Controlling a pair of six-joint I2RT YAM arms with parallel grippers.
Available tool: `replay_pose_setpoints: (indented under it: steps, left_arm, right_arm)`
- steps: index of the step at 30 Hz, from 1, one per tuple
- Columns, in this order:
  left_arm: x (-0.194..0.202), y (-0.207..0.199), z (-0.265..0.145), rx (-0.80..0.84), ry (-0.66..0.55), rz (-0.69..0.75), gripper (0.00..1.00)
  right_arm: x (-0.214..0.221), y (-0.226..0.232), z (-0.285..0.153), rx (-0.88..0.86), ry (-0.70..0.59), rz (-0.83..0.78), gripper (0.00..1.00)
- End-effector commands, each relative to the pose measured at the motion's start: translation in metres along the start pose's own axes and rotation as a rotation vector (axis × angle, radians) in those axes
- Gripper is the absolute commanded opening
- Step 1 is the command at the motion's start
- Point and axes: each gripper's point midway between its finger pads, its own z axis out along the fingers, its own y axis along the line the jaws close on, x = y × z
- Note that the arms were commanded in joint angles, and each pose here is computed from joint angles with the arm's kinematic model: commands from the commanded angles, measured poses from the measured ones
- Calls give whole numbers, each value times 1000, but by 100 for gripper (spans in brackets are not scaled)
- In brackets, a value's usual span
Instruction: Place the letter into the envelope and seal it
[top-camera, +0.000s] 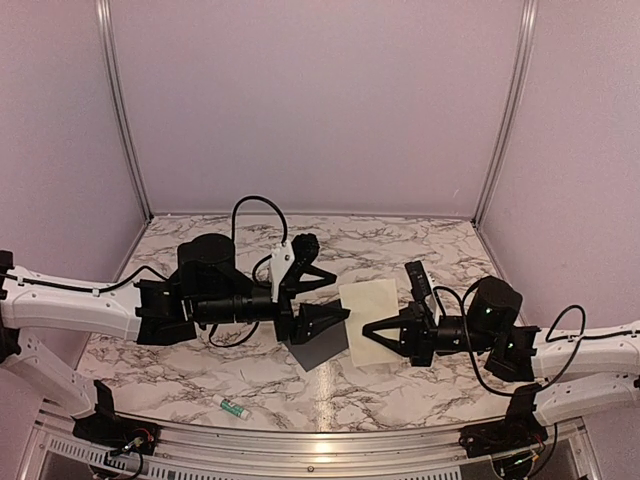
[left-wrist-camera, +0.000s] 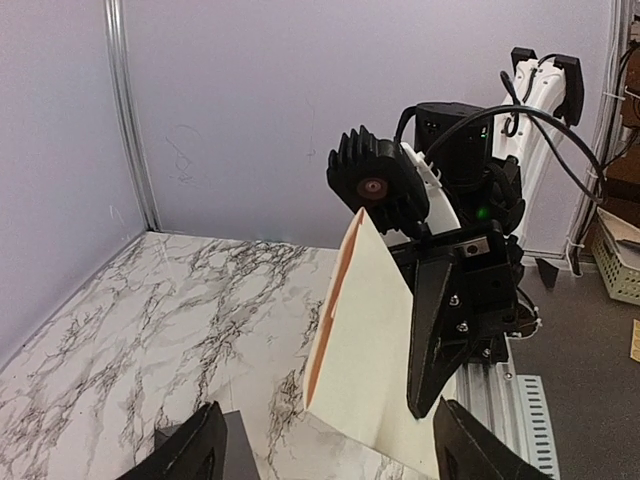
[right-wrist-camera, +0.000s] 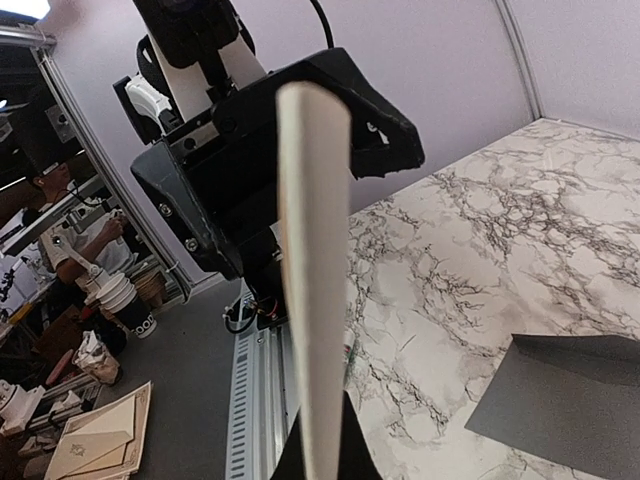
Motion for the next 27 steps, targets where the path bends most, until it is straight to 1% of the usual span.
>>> replay_pose_setpoints:
  steps: [1, 3, 5, 9, 15, 18, 19, 20, 23, 25, 26, 27]
  left_arm:
    - [-11, -24, -15, 133, -18, -130, 72]
    - [-13, -36, -17, 202, -18, -160, 70]
    - [-13, -41, -16, 235, -14, -183, 64]
    - [-10, -42, -10, 246, -2, -207, 55]
    - [-15, -47, -3, 290, -10, -223, 44]
    - [-14, -49, 1, 305, -9, -228, 32]
    - [-13, -50, 3, 306, -8, -230, 27]
    - [-13, -50, 4, 310, -8, -231, 19]
    - [-12, -50, 9, 314, -4, -237, 0]
    - [-12, -50, 9, 312, -3, -239, 0]
    - [-11, -50, 9, 311, -2, -240, 0]
    - [-11, -49, 9, 306, -3, -239, 0]
  right_arm:
    - [-23, 25, 3, -100, -36, -99, 0]
    - [-23, 32, 2, -133, -35, -116, 0]
    - [-23, 39, 1, -171, -34, -131, 0]
    - [-22, 46, 1, -219, -29, -145, 0]
    - [-21, 48, 1, -231, -25, -141, 0]
    - [-20, 48, 0, -232, -27, -138, 0]
    - [-19, 47, 1, -231, -25, -136, 0]
    - [-19, 47, 1, -230, -24, -135, 0]
    - [-17, 46, 2, -228, -19, -132, 0]
    - [-16, 44, 2, -221, -13, -132, 0]
    - [-17, 43, 3, -214, -13, -139, 4]
    - [-17, 40, 4, -198, -8, -140, 19]
